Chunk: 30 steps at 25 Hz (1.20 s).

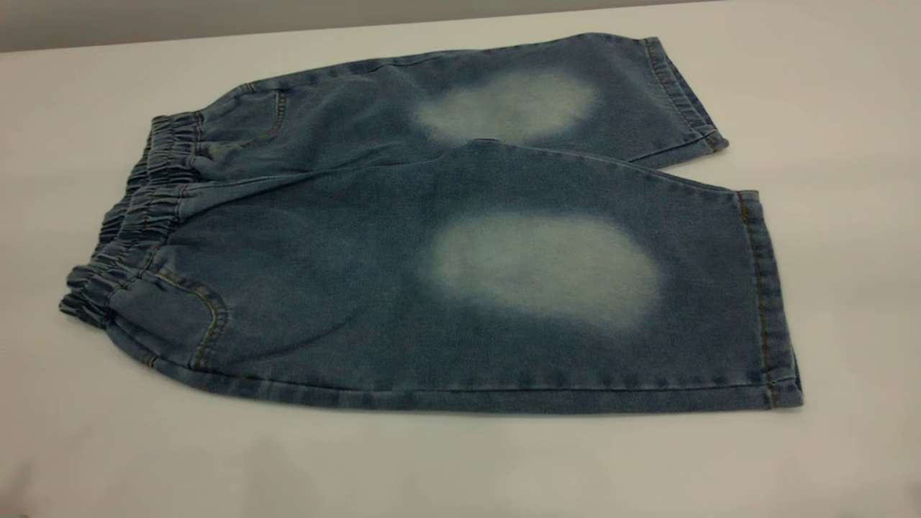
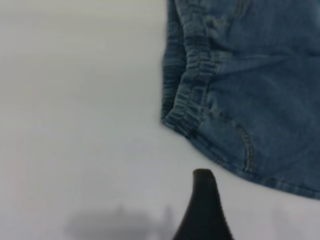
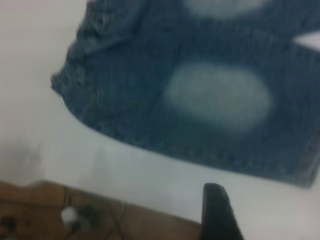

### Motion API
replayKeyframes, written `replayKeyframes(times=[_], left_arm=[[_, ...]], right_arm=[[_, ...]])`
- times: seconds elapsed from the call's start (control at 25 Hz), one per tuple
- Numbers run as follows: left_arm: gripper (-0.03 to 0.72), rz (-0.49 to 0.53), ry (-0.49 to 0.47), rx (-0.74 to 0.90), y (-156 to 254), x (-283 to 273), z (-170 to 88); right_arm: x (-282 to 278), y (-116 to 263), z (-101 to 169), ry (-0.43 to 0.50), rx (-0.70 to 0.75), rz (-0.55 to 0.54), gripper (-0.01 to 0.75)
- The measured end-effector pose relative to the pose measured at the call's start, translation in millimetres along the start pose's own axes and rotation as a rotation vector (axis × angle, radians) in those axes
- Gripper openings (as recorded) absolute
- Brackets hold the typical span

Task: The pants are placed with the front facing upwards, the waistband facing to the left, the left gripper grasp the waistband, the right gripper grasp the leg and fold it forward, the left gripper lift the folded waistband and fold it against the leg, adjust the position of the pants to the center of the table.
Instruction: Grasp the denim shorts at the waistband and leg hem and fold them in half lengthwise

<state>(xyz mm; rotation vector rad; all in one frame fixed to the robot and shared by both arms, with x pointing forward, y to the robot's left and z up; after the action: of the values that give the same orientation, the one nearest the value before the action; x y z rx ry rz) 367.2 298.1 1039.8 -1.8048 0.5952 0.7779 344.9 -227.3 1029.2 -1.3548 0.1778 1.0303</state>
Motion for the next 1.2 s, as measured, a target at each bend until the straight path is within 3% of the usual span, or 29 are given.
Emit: replayKeyframes(times=[0.24, 0.6, 0.96, 1.2], left_arm=[[0.498, 0.199, -0.077, -0.037, -3.0, 44.6, 3.1], [0.488, 0.361, -0.255, -0.037, -3.8, 101.8, 22.4], [0.447, 0.472, -0.319, -0.164, 2.0, 143.5, 50.4], [0.447, 0.47, -0.298, -0.309, -0.5, 145.0, 71.3]], right_arm=[[34.6, -7.1, -16.1, 0.012, 0.09, 0.119, 0.372], [64.4, -9.0, -29.6, 0.024, 0.169, 0.198, 0.372], [73.6, -8.3, -35.2, 0.031, 0.124, 0.224, 0.372], [74.1, -8.5, -35.2, 0.029, 0.107, 0.223, 0.372]])
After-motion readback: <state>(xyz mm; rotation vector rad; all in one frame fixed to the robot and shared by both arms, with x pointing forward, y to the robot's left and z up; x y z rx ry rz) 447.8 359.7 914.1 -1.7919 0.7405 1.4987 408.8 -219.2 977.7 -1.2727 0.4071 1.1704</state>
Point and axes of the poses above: a point on each arm's last joint axis where the gripper is mounted, x pointing out along that axis toward the gripper, z along the wrist's bending axis when the last joint is at zero, y = z × x, the point moved 4 cm from there along x, pointing out along that axis toward the gripper, and after that the axes turned 12 degrees about -x, right-handed, at the moved point
